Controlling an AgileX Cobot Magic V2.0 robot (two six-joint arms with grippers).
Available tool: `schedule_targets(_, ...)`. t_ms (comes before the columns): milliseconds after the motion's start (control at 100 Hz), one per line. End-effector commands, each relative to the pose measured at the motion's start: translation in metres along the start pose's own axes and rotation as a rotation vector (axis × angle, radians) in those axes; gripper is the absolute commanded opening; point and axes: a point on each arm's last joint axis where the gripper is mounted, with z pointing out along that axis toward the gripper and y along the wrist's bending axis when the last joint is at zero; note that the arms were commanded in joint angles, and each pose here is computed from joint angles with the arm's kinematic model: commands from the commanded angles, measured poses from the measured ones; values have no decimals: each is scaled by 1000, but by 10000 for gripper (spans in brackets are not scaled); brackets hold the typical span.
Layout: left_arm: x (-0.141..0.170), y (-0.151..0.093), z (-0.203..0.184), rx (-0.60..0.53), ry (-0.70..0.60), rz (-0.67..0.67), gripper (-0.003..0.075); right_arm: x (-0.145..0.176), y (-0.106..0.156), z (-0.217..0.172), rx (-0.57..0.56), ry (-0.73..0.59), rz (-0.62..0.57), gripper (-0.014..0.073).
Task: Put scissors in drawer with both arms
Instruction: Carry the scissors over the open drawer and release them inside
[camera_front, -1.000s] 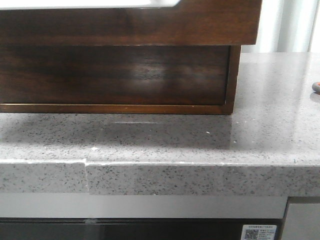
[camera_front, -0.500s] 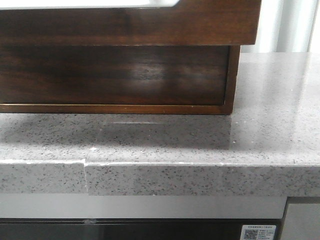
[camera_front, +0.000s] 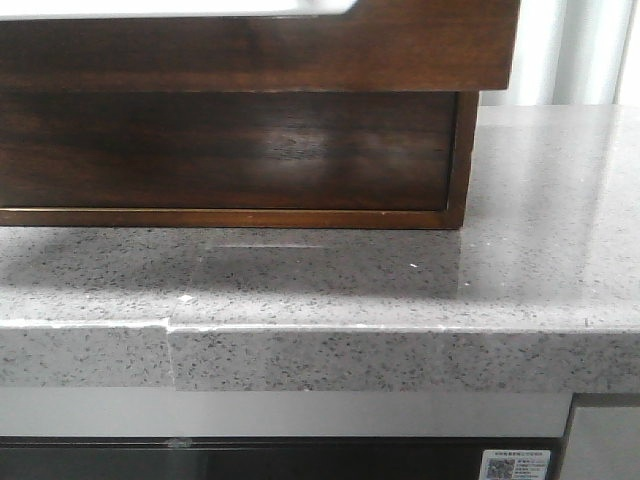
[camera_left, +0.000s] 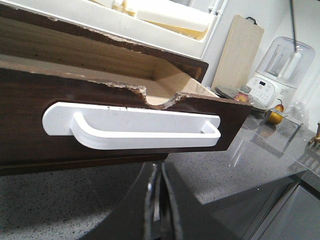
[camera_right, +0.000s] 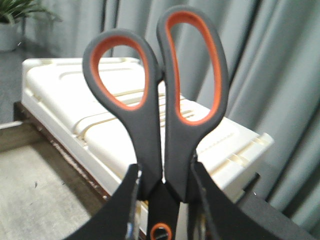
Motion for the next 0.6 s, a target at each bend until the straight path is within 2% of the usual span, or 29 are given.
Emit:
schedule_targets(0,-14,-3,-2,-2,-72,-13,-19,-16,11,15,-41,-92,-163,-78)
schedule_targets(110,-14,-3,-2,-2,-72,-13,-19,-17,35,40,-138,-94,-236,-78)
schedule_targets(230,-14,-3,-2,-2,-72,-13,-19,-18,55,66,-191,-93,-282,-79)
schedule_targets(590,-14,-3,-2,-3,-73,-13,-19,-4,80,131,-210,-54,-388,-79)
